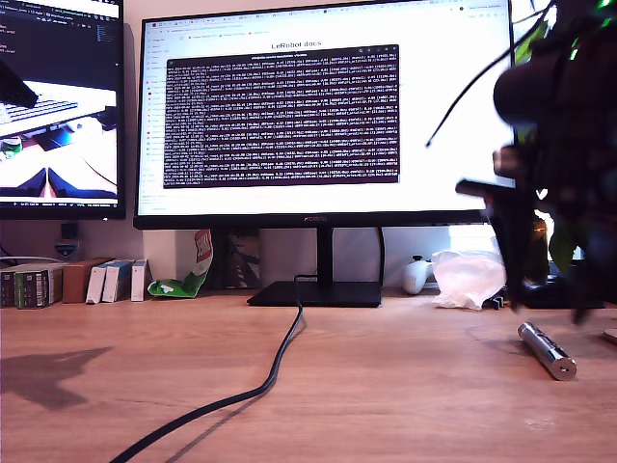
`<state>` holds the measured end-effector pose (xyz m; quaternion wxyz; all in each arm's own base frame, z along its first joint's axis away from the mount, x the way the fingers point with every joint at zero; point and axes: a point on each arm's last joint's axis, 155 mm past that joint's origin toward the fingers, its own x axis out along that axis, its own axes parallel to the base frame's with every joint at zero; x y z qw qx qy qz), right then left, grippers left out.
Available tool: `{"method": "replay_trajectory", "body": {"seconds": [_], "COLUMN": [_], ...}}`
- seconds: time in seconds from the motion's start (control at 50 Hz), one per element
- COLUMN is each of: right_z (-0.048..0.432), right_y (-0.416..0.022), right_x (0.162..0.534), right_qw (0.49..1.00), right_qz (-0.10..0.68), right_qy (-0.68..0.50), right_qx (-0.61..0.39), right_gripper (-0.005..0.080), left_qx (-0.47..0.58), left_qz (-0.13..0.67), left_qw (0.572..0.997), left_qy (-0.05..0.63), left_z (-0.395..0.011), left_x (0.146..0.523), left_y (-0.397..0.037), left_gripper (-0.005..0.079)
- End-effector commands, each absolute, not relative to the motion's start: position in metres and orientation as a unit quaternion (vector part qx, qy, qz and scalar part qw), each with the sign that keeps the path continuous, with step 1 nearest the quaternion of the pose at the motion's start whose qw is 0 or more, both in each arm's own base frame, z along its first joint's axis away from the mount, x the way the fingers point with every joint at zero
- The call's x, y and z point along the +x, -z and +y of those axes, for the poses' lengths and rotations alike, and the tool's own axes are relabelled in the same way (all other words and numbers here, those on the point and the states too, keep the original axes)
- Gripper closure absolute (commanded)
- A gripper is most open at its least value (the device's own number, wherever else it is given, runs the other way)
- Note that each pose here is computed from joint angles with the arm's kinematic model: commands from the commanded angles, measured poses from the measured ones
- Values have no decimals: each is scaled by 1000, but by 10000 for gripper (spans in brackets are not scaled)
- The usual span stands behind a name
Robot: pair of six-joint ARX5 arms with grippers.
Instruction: Pick the metallic laser pointer with your right arm, pass it to your left arm, then place it down to the left side of the table
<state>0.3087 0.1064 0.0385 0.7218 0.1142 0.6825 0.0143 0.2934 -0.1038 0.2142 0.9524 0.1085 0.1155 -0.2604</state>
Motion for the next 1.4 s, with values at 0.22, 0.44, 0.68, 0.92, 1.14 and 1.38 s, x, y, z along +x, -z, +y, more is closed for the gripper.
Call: {"method": "replay_trajectory", "body": {"seconds": [0.22, 0.44, 0.68, 0.92, 1.14, 1.38], "right_z": [109, 110, 112, 112, 114, 123], "right_y": [-28, -20, -20, -16, -4, -4], "right_x": [311, 312, 319, 319, 312, 316], "right_qw": [714, 710, 719, 717, 701, 711], "right_qz": [692, 696, 686, 689, 706, 698], "right_qy": [-10, -10, -13, -12, -11, -40], "right_qx": [106, 104, 106, 106, 97, 76], "right_gripper": [334, 362, 392, 403, 404, 775], "left_qx": [111, 111, 111, 111, 113, 113], "left_qz": [109, 109, 109, 108, 99, 94], "left_qw": [952, 952, 952, 952, 953, 954], "left_qy": [263, 263, 263, 263, 262, 261], "left_z": [-105, -105, -105, -105, -105, -105], "left_x": [295, 295, 295, 296, 296, 297], "left_y": [-219, -219, -219, -220, -224, -227], "left_gripper": [751, 751, 751, 751, 751, 751]}}
